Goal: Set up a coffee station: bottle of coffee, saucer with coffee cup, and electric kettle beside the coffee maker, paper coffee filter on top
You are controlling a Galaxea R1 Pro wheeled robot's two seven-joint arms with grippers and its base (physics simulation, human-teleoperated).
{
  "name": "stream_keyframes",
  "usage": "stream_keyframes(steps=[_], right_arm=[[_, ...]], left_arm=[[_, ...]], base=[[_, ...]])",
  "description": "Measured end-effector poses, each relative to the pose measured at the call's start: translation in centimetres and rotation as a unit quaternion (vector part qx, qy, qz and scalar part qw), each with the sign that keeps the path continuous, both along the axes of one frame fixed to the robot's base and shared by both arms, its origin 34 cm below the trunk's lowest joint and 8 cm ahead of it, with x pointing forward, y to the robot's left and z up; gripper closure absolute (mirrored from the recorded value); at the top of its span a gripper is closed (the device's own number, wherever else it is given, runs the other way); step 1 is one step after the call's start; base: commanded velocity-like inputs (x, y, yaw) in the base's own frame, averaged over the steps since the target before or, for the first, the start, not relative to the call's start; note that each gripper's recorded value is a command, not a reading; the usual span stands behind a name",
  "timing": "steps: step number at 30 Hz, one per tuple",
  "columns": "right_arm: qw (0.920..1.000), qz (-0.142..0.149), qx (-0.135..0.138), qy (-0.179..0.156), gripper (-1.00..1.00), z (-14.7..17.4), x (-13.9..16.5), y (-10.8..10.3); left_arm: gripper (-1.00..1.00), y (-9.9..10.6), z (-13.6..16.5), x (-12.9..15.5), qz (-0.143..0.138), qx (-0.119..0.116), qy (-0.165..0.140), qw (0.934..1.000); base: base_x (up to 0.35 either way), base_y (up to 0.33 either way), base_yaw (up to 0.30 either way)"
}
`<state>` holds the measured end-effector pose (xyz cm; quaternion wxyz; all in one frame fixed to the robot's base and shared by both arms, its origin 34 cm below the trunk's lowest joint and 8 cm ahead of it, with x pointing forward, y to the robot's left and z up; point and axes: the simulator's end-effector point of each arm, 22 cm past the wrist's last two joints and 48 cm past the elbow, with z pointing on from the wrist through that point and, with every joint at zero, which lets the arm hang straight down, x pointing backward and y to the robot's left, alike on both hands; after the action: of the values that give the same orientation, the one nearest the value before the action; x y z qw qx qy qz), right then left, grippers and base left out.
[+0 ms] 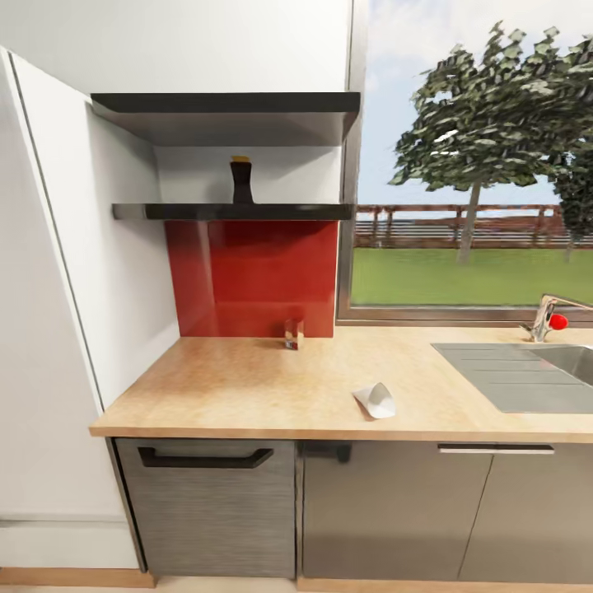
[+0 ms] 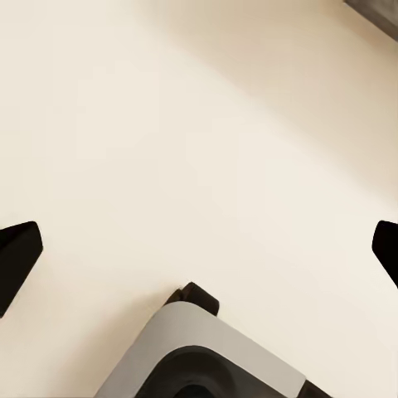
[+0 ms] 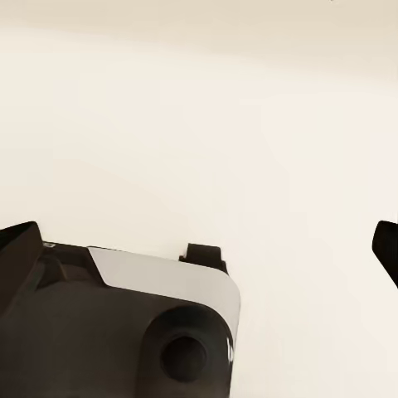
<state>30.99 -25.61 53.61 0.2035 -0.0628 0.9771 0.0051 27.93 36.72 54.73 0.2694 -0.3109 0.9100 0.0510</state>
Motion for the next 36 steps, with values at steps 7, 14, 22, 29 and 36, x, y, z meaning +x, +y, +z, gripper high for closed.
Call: stream_keyframes(steps=[7,14,22,29,36], right_arm=[[1.0,-0.001,-0.001,0.0,-1.0,0.0,0.0,-0.2],[1.0,-0.001,0.0,0.0,-1.0,0.0,0.0,-0.1],[1.0,-0.001,0.0,0.0,-1.0,0.0,0.0,-0.1],[1.0,-0.001,0.0,0.0,-1.0,0.7,0.0,-0.1],[1.0,-0.001,-0.001,0.0,-1.0,1.6,-0.2,-0.1]], left_arm=[[-1.0,0.0,0.0,0.0,0.0,0.001,0.0,1.0],[-1.0,0.0,0.0,0.0,0.0,0.001,0.0,1.0],[-1.0,0.0,0.0,0.0,0.001,0.0,0.0,1.0],[-1.0,0.0,0.6,-0.2,0.005,-0.002,0.003,1.0],[-1.0,0.0,1.5,-0.5,0.012,-0.009,0.004,0.9999]], base=[[0.0,0.342,-0.173],[0.0,0.342,-0.078],[0.0,0.2,-0.005],[0.0,0.012,0.0],[0.0,0.0,0.0]])
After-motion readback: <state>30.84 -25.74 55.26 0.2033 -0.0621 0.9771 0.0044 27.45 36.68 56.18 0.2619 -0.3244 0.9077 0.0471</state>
